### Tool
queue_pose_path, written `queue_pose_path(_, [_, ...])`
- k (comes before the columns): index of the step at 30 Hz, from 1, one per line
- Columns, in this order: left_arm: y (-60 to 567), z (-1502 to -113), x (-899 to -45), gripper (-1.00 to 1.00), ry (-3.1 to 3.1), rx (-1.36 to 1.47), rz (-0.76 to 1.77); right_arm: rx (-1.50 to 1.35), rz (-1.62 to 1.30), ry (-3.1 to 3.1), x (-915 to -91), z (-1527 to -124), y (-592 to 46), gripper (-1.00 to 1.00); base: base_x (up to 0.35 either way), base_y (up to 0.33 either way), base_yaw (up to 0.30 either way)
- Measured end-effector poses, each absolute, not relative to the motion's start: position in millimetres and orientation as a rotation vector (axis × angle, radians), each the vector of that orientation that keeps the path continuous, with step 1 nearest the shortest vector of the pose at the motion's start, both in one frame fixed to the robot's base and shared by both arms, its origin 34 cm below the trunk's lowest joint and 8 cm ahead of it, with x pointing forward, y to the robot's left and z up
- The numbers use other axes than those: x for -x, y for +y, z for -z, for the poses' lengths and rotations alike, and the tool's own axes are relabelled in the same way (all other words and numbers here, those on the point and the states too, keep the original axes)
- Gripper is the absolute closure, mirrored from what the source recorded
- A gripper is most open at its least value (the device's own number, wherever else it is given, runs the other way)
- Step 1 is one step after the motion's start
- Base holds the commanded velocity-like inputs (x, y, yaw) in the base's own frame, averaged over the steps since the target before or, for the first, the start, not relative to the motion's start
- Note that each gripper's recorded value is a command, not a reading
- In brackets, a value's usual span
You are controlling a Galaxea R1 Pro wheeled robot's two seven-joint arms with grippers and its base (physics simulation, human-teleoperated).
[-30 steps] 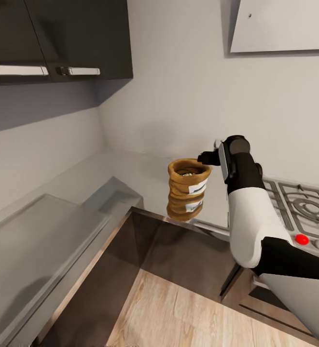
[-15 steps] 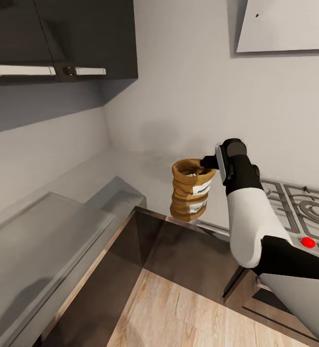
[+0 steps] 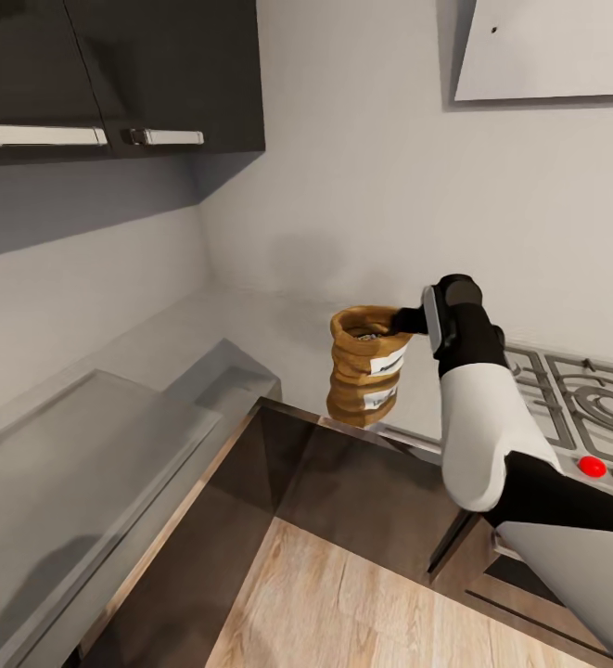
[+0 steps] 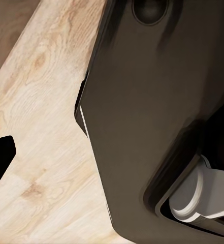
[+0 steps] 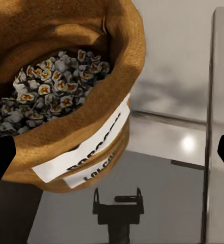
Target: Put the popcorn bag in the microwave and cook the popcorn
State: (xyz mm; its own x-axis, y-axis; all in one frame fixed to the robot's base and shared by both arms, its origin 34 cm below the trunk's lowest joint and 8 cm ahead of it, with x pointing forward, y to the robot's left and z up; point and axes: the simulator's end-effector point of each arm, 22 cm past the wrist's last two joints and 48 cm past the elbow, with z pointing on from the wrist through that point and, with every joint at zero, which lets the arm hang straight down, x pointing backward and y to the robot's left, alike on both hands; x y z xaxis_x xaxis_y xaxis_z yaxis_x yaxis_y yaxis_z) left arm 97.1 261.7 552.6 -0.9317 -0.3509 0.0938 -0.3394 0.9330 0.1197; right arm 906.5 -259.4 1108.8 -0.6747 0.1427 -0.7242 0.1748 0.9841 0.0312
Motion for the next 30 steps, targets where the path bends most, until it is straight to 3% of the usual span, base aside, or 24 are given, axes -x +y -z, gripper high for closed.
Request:
queue_pose_path(11, [261.3,-552.7,-97.1,-1.0,-2.976,-0.533,0.157,-0.26,0.024,2.323,-905.1,-1105.9,-264.7,-1.0,0.008,0.0,0.0])
queue_pose_path(30, [262.3,-552.8,-96.4,-1.0,-2.975,-0.533,0.159,-0.255,0.022,2.331,-904.6,-1102.9,-262.9,-1.0,0.129,0.0,0.0])
